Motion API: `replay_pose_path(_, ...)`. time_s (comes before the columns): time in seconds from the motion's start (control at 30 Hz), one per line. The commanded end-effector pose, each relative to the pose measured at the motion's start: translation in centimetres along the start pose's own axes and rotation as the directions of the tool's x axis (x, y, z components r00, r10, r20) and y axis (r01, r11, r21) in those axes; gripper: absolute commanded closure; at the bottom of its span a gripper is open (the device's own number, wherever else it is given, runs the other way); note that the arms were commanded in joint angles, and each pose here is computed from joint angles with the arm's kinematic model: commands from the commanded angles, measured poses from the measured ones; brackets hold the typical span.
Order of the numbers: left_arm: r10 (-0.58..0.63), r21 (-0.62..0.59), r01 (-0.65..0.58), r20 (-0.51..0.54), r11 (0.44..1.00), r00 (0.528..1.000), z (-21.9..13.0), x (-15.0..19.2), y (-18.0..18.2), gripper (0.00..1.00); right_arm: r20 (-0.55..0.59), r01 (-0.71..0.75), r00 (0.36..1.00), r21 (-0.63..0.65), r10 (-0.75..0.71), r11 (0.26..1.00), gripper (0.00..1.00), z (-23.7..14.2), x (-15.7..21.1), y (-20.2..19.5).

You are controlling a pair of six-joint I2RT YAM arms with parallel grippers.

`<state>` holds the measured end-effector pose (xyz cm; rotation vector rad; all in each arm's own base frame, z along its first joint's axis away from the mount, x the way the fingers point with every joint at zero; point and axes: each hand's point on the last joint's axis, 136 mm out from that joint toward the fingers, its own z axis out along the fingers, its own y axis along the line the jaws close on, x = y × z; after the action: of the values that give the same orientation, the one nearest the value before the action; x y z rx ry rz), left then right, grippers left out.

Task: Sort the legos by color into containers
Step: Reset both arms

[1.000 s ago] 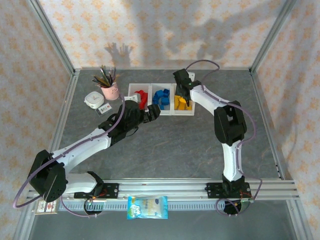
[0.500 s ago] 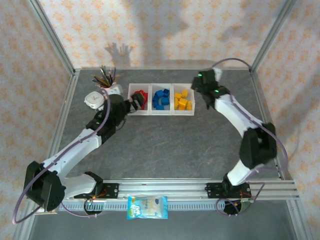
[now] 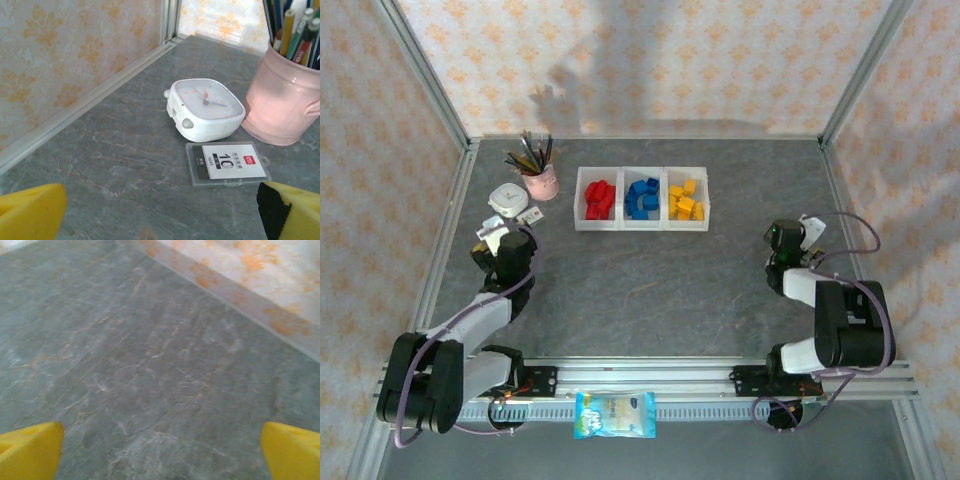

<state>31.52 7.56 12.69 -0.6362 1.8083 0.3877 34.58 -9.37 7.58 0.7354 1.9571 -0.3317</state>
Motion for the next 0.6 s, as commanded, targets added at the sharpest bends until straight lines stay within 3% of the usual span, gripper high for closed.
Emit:
replay_pose_path(0.0, 0.004, 0.056, -0.015, 0.199, 0.998, 0.98, -0.1, -3.4, -0.9, 0.0, 0.188, -0.034, 0.98, -0.199, 0.072, 0.979, 0.0, -0.7, -4.6, 3.7)
replay_pose_path(0.17, 0.005, 0.188, -0.054, 0.254, 0.981, 0.967, -0.1, -3.0, -3.1, 0.01, 0.191, 0.035, 0.981, -0.351, 0.035, 0.936, 0.0, -1.1, -4.2, 6.4)
replay_pose_path(0.37, 0.023, 0.347, -0.134, 0.307, 0.928, 0.951, -0.4, -2.0, -5.8, 0.01, 0.353, 0.16, 0.935, -0.479, 0.022, 0.863, 0.0, -5.3, -2.9, 7.7)
replay_pose_path(0.43, 0.004, 0.344, -0.124, 0.329, 0.931, 0.944, -0.6, -1.8, -5.4, 0.01, 0.29, 0.162, 0.957, -0.444, -0.03, 0.881, 0.0, -4.0, -2.2, 8.1)
replay_pose_path(0.57, 0.009, 0.311, -0.076, 0.211, 0.947, 0.977, 2.3, -1.2, -5.3, 0.0, 0.293, 0.153, 0.956, -0.45, -0.016, 0.88, 0.0, -4.0, -2.5, 7.9)
